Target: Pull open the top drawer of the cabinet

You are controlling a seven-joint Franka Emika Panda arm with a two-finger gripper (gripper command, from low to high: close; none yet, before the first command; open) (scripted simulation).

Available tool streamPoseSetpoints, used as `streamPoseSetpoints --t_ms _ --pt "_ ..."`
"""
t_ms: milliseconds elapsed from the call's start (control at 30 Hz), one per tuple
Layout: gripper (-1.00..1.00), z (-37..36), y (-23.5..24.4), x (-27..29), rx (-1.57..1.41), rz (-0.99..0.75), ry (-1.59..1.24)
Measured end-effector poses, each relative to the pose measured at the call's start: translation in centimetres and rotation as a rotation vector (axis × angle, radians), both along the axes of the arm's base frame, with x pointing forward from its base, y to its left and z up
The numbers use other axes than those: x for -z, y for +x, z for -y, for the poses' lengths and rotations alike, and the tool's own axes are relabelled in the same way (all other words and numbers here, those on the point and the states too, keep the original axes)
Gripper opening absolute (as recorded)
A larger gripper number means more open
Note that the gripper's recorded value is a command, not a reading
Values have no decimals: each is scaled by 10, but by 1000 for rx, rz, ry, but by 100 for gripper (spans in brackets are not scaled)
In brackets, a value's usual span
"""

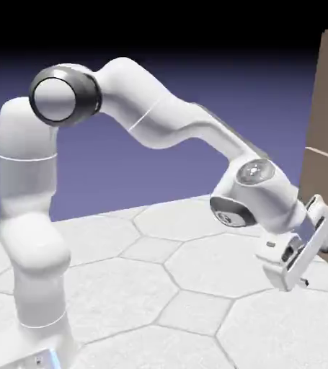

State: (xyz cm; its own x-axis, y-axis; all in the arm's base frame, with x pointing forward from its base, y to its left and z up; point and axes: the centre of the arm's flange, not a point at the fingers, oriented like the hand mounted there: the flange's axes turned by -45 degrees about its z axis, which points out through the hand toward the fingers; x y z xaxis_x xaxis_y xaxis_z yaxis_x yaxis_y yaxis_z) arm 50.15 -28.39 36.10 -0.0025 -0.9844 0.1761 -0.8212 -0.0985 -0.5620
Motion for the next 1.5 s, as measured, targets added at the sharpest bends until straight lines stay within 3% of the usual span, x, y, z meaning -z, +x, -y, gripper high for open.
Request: streamPoseSetpoints --t_ms 333,633,833,1000,1267,1500 --pt "0 88 17 -28 432 198 29" --pt "0 87 69 -114 554 520 -12" --pt "0 22 129 -177 460 744 -11" --pt "0 -76 186 -213 285 889 29" --pt "0 -289 257 -204 -88 961 162" --pt "0 -292 278 -219 -86 974 163"
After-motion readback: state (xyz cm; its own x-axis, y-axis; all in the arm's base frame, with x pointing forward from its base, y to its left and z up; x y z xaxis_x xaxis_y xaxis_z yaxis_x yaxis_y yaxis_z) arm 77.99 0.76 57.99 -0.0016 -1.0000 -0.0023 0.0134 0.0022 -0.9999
